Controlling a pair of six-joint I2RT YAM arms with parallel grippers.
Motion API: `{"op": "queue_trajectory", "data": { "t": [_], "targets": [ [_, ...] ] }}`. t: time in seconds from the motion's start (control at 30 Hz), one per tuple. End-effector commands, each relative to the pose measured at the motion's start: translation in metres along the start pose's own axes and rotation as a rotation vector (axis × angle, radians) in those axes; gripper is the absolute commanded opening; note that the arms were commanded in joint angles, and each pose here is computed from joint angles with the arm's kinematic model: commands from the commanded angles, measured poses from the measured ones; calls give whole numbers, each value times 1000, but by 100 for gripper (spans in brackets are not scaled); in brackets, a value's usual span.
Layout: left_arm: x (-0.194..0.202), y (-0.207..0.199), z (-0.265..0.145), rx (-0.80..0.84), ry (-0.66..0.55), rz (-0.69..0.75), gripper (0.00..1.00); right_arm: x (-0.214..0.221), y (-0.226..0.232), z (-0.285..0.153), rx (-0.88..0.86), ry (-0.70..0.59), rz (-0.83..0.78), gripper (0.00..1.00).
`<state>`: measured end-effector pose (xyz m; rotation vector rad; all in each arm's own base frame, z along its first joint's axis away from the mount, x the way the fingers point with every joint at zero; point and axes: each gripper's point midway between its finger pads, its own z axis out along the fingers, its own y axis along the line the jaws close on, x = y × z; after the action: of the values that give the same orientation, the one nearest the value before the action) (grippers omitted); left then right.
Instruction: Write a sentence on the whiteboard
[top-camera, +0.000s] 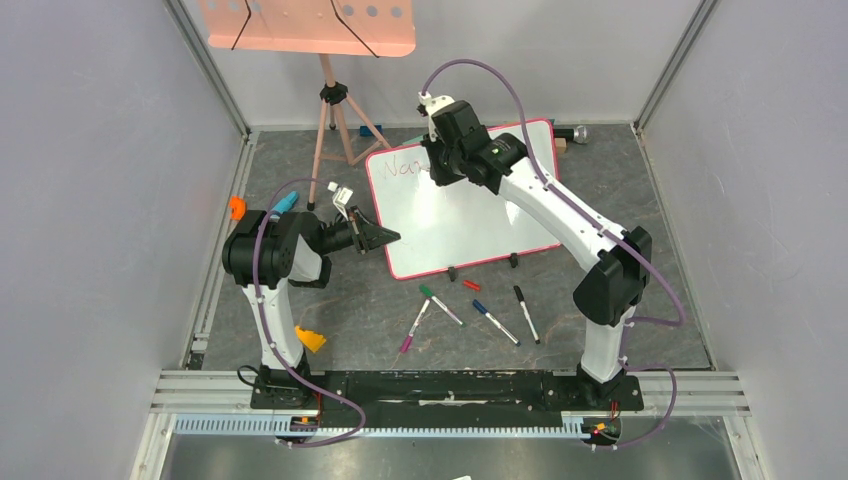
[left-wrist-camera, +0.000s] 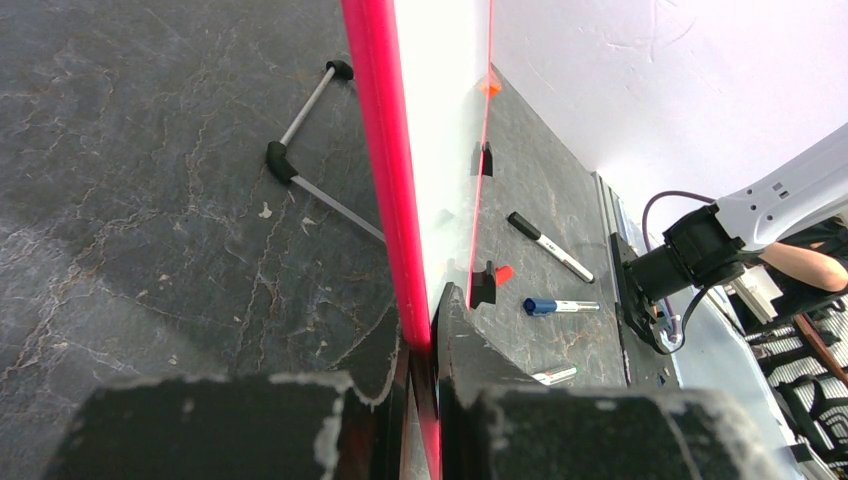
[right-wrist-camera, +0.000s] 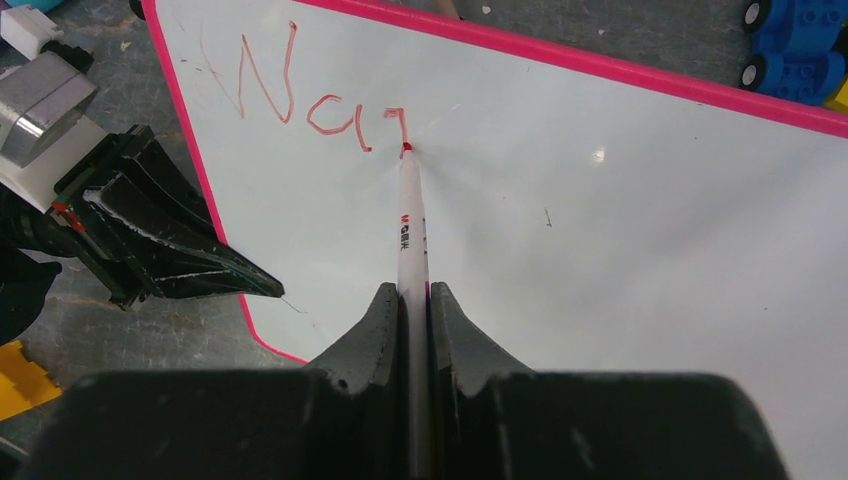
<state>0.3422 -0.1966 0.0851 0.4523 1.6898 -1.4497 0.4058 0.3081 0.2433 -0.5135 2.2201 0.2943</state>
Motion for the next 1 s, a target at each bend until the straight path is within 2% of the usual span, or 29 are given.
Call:
{"op": "queue_trajectory", "data": {
  "t": [0.0, 0.4, 0.57, 0.77, 0.97],
  "targets": [
    [8, 23, -3, -53, -17, 265, 9, -28, -24, 6, 77, -90, 30, 0],
    [7, 23, -3, -54, -19, 266, 9, -28, -41, 3, 126, -100, 60, 0],
    [7, 24, -3, -59, -22, 264, 9, -33, -30, -5, 54, -113, 44, 0],
    [7, 24, -3, -66, -25, 261, 9, -47, -14, -32, -67, -230, 7, 0],
    [7, 25, -4, -66, -25, 261, 9, -48, -14, -40, -79, -246, -8, 0]
  ]
}}
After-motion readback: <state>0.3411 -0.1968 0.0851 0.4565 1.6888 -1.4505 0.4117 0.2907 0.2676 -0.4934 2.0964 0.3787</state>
